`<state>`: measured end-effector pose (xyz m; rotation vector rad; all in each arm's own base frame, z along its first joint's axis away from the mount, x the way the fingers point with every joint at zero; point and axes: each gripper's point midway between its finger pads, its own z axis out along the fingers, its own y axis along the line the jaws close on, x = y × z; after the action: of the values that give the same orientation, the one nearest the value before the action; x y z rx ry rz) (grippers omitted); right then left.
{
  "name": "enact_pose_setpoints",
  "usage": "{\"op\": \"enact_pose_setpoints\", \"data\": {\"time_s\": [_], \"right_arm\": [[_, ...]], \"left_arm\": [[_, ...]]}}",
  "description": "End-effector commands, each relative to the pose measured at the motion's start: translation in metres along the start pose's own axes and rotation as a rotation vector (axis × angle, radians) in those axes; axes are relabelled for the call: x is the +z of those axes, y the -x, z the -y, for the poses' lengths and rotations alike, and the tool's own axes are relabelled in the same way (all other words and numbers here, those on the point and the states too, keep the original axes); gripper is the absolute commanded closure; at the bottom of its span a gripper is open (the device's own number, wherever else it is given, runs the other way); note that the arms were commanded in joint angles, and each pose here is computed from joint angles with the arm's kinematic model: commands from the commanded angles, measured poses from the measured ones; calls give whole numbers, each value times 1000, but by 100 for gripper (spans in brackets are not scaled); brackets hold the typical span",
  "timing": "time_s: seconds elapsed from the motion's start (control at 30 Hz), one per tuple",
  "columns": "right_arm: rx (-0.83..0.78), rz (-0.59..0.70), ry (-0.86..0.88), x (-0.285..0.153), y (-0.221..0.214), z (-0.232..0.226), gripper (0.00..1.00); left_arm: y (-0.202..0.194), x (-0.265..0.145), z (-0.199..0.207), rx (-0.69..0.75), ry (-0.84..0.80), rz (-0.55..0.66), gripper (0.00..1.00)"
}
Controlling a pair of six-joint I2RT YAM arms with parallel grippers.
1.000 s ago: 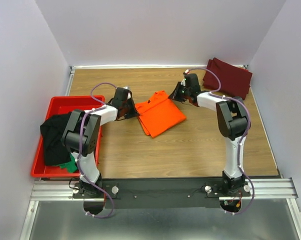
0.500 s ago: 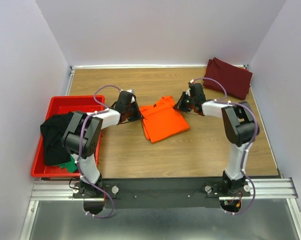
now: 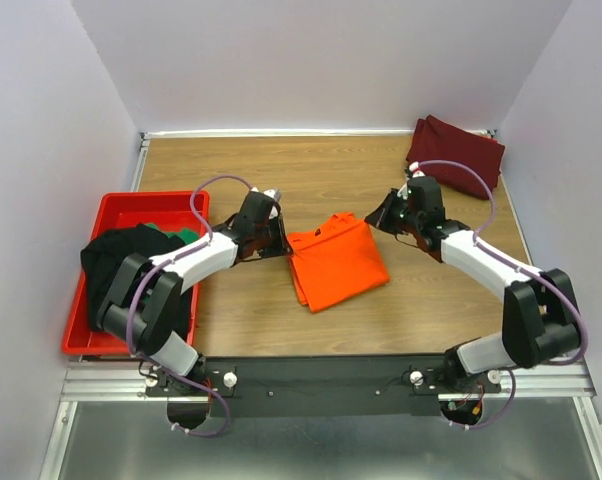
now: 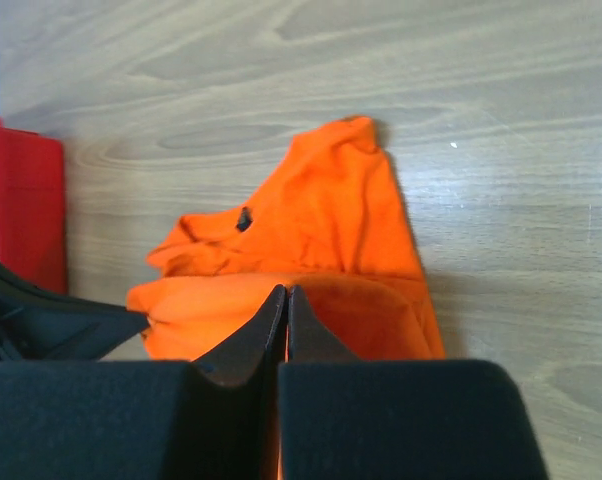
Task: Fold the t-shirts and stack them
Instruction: Fold the tshirt
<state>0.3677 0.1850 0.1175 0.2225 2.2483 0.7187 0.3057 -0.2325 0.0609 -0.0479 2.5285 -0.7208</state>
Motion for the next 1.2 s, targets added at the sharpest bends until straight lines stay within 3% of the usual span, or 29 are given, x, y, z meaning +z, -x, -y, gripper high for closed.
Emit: {"op": "enact_pose_setpoints", "data": {"time_s": [0.0, 0.53, 0.77, 0.83, 0.87, 0.9, 0.93, 1.1, 1.17], "right_arm": [[-29, 43, -28, -13, 14, -3, 92], [-60, 77, 26, 3, 53, -31, 91], [-83, -34, -45, 85, 42, -4, 89], [-83, -45, -39, 93, 41, -4, 85], [-83, -56, -17, 96, 42, -9, 81], [-84, -54, -15, 96, 42, -10, 81], [-83, -62, 6, 94, 41, -14, 75], [-95, -86, 2, 82, 24, -12, 70], [-104, -94, 17, 73, 15, -21, 70]], "left_arm": [[26, -24, 7, 58, 36, 61, 100], [45, -25, 12, 67, -18, 71, 100], [55, 1, -18, 2, -20, 42, 100], [59, 4, -24, -5, -16, 46, 89], [62, 6, -31, -17, -7, 48, 77], [62, 6, -31, -18, -5, 49, 77], [63, 5, -33, -20, -1, 53, 67], [88, -11, -49, -9, 84, 131, 61], [91, -16, -50, 1, 109, 137, 64]]}}
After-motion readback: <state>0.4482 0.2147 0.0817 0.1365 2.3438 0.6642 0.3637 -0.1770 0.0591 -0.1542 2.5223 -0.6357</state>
